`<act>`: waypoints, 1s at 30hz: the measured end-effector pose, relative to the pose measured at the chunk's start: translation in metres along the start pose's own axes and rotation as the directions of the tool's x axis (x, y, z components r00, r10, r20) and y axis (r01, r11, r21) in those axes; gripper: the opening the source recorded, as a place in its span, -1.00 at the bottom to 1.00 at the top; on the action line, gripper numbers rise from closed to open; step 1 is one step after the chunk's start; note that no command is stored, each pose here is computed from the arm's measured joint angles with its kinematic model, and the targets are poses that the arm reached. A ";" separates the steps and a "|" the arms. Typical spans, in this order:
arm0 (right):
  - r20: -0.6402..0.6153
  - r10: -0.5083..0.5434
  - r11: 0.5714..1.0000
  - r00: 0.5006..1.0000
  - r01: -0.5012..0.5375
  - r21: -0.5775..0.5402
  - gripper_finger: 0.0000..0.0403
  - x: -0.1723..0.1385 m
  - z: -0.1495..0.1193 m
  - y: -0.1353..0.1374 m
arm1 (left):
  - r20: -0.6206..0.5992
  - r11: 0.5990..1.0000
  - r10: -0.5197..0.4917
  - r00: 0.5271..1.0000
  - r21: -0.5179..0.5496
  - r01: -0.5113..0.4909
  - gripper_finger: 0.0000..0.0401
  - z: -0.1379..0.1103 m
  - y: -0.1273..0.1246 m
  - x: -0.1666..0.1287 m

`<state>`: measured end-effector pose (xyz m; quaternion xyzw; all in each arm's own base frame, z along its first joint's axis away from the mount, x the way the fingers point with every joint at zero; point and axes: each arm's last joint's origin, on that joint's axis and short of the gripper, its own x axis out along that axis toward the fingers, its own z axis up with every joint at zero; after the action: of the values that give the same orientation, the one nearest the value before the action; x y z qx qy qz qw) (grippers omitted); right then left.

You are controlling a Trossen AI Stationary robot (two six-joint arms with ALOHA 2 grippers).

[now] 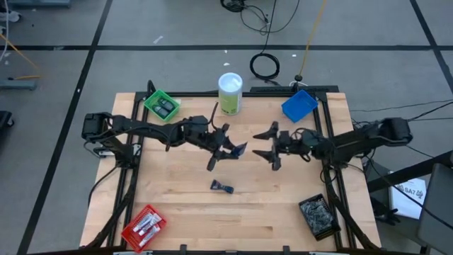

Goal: Pick & Place Travel size toiletries
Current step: Put the left blue shave cream into the blue bin

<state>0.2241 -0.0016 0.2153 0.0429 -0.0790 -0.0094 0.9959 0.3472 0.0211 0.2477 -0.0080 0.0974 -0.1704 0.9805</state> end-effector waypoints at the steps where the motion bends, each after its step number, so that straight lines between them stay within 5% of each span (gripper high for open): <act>1: -0.007 0.020 1.000 1.000 -0.020 0.000 0.32 0.005 -0.001 0.001 | -0.009 1.000 -0.001 1.000 -0.002 0.001 -0.51 -0.001 0.000 0.000; 17: -0.022 0.099 0.995 0.995 -0.099 0.027 0.33 0.069 -0.003 0.004 | -0.075 0.997 0.069 0.995 0.031 -0.067 -0.51 -0.007 0.001 0.000; 30: -0.094 0.094 0.996 0.991 -0.094 0.007 -0.28 0.070 -0.011 0.003 | -0.100 0.995 0.091 0.991 0.039 -0.087 -0.51 -0.010 0.001 0.000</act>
<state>0.2947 0.0008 0.2158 0.0406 -0.0341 0.0396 0.9978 0.3457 0.0221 0.2382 0.0218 0.1444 -0.1282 0.9809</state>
